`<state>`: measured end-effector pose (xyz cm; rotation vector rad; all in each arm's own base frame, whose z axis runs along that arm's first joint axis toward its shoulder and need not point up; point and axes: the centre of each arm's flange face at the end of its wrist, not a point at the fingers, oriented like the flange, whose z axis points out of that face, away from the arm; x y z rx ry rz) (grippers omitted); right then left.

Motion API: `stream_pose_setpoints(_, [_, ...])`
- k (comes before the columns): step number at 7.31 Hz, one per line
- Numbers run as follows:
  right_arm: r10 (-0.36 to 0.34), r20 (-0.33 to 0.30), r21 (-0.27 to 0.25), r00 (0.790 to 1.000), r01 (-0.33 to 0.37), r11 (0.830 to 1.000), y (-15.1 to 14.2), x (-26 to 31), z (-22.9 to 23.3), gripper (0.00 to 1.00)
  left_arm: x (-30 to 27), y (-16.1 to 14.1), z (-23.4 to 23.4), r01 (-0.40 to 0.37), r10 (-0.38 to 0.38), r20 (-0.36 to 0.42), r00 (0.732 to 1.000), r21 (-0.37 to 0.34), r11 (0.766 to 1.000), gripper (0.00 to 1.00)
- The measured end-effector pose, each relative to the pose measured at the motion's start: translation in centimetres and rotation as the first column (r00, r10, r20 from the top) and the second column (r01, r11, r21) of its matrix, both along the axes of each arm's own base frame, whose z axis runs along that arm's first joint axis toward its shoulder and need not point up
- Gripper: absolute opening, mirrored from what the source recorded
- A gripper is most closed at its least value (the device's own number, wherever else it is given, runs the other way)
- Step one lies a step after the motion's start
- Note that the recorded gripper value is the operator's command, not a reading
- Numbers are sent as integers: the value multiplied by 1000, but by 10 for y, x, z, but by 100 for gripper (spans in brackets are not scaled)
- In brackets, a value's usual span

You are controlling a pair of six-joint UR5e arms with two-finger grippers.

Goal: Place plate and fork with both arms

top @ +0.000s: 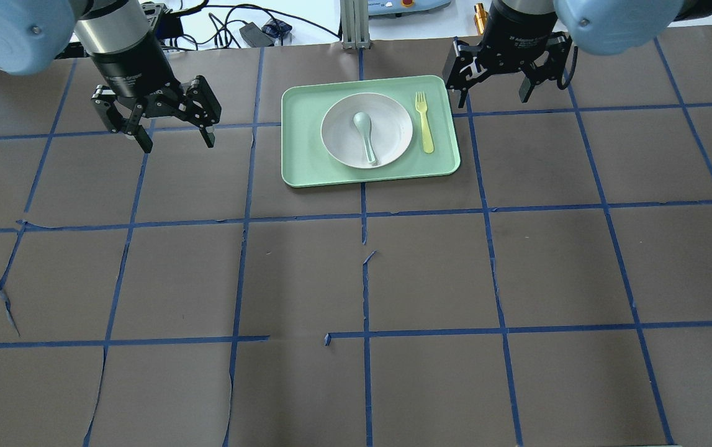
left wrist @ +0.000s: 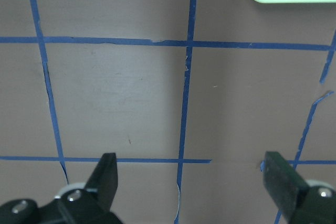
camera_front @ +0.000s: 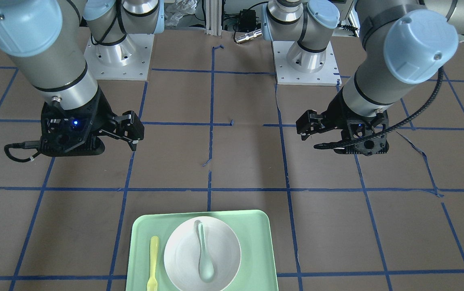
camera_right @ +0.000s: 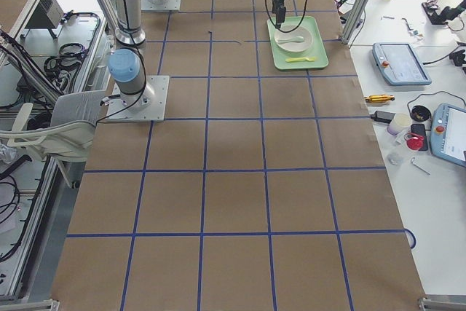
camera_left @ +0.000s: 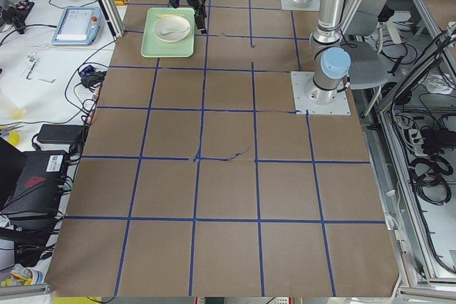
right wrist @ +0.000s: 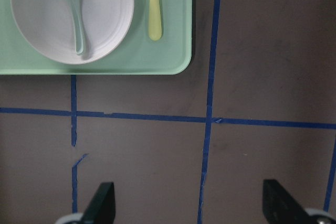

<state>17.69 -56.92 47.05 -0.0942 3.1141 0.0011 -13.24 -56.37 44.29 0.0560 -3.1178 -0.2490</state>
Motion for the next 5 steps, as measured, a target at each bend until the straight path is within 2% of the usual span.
stream_pose_setpoints(2, [-3, 15, 51, 1000, 2, 999, 19, 1, 10, 100, -19, 6, 10, 3, -3, 1, 1000, -35, 999, 100])
stream_pose_setpoints(5, [-5, 13, 89, 1000, 4, 996, 22, 1, 1, 100, -18, 12, 24, 5, -5, 6, 1000, -61, 998, 100])
